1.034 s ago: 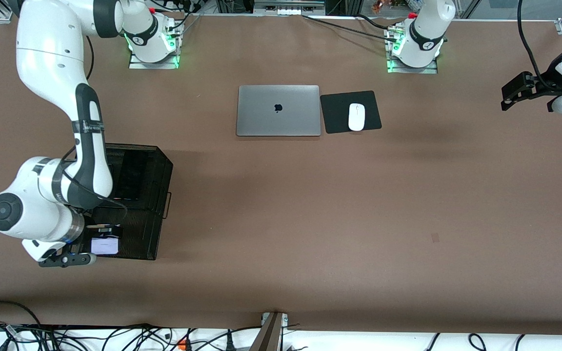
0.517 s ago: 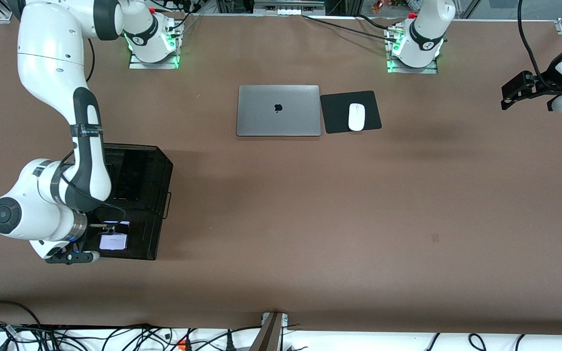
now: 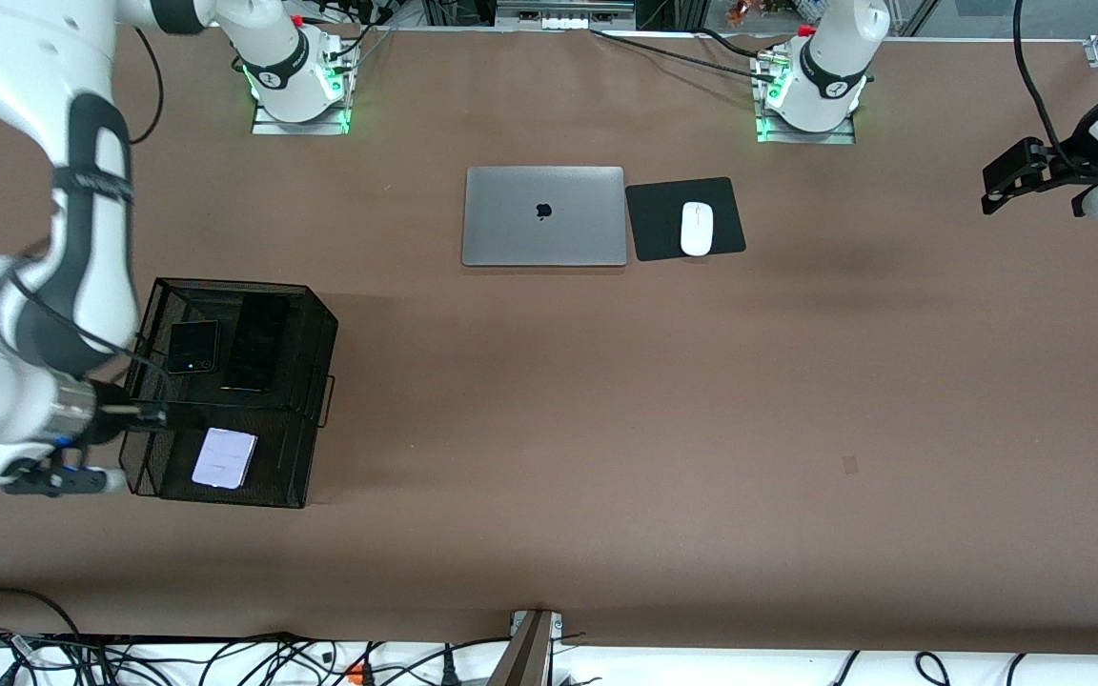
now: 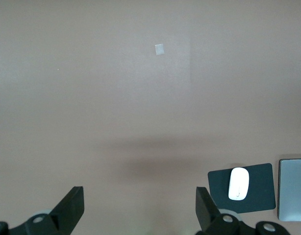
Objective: Place phones with both arms
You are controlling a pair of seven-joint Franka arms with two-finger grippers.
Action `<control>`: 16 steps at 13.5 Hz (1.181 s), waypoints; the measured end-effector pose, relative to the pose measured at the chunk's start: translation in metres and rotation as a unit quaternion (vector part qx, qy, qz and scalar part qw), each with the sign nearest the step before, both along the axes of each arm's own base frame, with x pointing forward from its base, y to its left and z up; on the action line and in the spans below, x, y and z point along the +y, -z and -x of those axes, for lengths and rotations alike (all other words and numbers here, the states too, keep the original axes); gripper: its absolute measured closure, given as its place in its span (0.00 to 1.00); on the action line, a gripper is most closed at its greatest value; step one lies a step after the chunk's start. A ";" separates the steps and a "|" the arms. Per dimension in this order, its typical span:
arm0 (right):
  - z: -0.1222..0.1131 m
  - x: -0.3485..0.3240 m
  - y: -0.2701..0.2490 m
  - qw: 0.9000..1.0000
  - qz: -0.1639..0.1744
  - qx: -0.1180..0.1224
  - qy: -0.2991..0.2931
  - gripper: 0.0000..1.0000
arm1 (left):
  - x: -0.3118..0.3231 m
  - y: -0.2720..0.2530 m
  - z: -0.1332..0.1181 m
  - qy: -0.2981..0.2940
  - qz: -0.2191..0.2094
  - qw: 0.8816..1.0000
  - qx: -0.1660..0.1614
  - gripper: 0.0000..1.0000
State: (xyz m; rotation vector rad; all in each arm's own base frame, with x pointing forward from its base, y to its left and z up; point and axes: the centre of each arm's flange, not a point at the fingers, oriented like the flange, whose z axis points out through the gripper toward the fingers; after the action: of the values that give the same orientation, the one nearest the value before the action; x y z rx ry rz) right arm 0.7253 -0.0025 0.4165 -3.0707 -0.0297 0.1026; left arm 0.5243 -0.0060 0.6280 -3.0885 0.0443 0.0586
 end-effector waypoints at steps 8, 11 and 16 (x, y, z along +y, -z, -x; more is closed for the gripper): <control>0.103 0.003 -0.125 0.998 0.061 0.013 -0.017 0.00 | 0.002 0.000 0.000 -0.002 0.000 1.000 0.000 0.00; 0.154 0.001 -0.142 0.999 0.050 0.001 -0.001 0.00 | 0.003 0.000 0.000 -0.003 0.000 1.000 0.000 0.00; 0.172 -0.005 -0.169 0.999 0.045 -0.004 0.007 0.00 | 0.004 0.000 0.000 -0.003 0.000 1.000 0.000 0.00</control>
State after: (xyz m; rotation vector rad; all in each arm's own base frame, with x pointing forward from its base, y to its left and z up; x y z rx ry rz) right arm 0.5534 -0.0072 0.5851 -3.1606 -0.0055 0.0938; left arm 0.5243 -0.0024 0.6284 -3.0892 0.0338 0.0587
